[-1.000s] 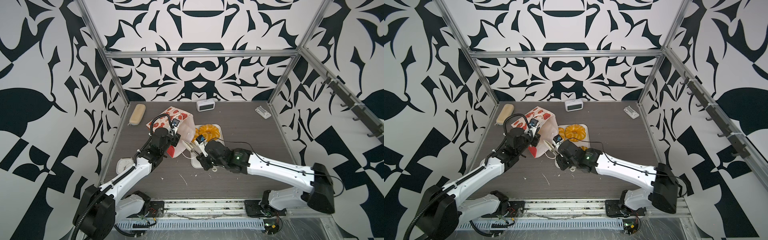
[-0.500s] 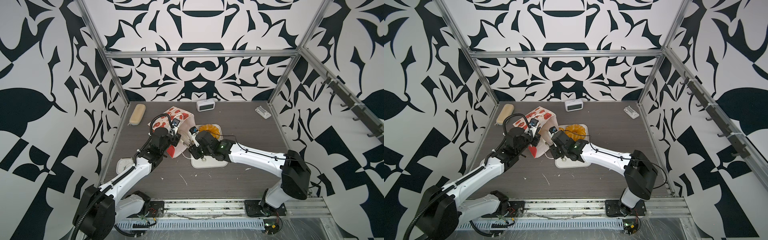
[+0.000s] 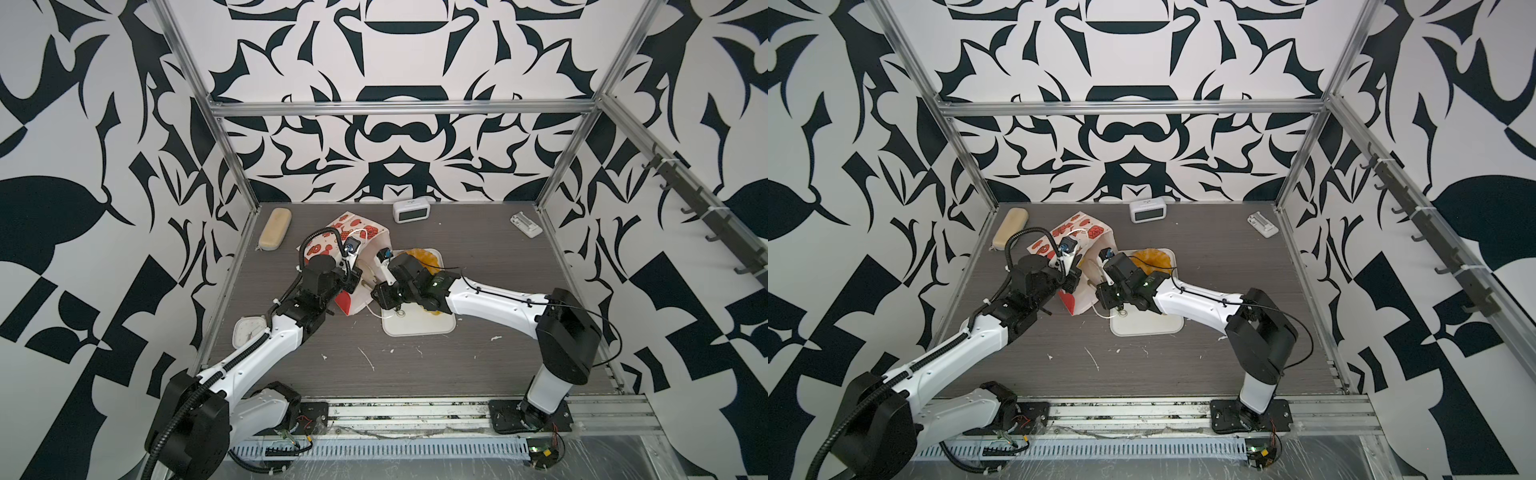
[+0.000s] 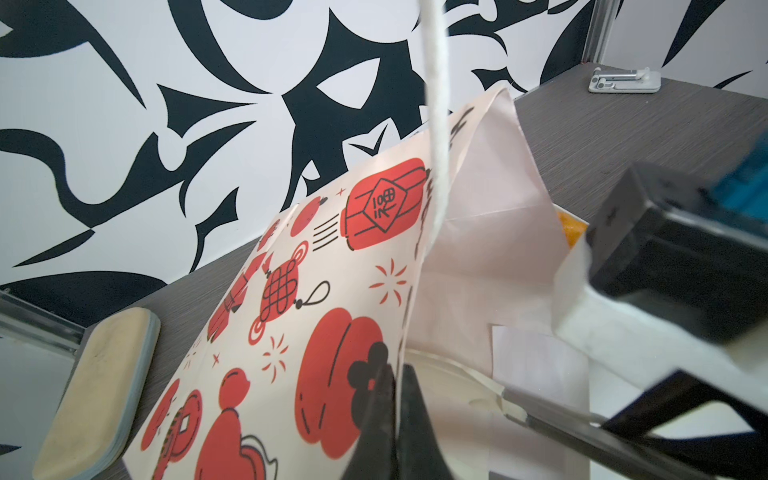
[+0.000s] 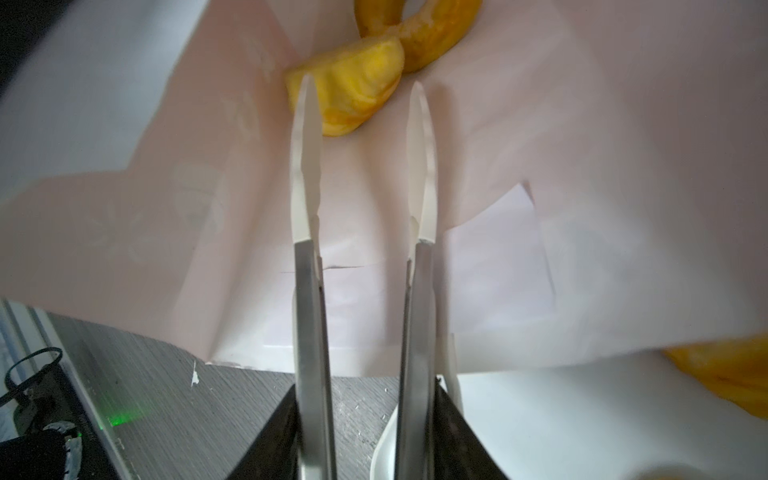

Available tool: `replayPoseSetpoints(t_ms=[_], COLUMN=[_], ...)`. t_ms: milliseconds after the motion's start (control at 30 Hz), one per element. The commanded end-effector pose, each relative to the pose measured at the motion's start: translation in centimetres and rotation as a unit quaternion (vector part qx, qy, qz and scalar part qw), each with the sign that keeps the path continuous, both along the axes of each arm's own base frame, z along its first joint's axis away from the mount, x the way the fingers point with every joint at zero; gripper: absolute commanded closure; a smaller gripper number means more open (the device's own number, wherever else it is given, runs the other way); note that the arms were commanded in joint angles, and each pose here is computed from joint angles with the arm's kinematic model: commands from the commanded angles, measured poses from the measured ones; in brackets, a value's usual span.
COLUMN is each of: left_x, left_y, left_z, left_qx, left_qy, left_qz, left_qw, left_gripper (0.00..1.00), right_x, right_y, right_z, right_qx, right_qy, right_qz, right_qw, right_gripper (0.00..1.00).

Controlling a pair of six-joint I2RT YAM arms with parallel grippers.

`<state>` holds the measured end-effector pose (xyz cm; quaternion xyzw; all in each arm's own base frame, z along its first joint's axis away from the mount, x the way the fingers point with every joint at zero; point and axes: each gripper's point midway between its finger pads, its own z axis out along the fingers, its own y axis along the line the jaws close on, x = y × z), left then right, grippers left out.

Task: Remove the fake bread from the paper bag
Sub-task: 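Swing the open tongs into the bag mouth toward the yellow bread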

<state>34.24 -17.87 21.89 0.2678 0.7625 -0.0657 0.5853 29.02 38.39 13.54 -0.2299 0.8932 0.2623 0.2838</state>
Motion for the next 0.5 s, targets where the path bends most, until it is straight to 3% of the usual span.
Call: replayPoseSetpoints(t_ms=[0,300,467], left_x=[-0.1,-0.2,-0.3], left_y=[-0.2,-0.2,-0.1], left_z=[1.8,1.9,1.8], left_qx=[-0.021,-0.022,-0.021], left_qy=[-0.028,-0.028,-0.028], left_qz=[-0.007,-0.011,-0.009], left_qw=[0.999,0.999,0.999], left_gripper=[0.96,0.96,0.96], right_x=[1.5,3.2,3.5], right_y=[1.9,2.9,3.3], right_z=[4.4,3.2,2.7], right_qx=[0.065,0.061,0.06], right_qy=[-0.03,-0.018,-0.015], right_qz=[-0.001,-0.008,-0.009], right_qw=[0.997,0.998,0.998], right_gripper=[0.52,0.53,0.58])
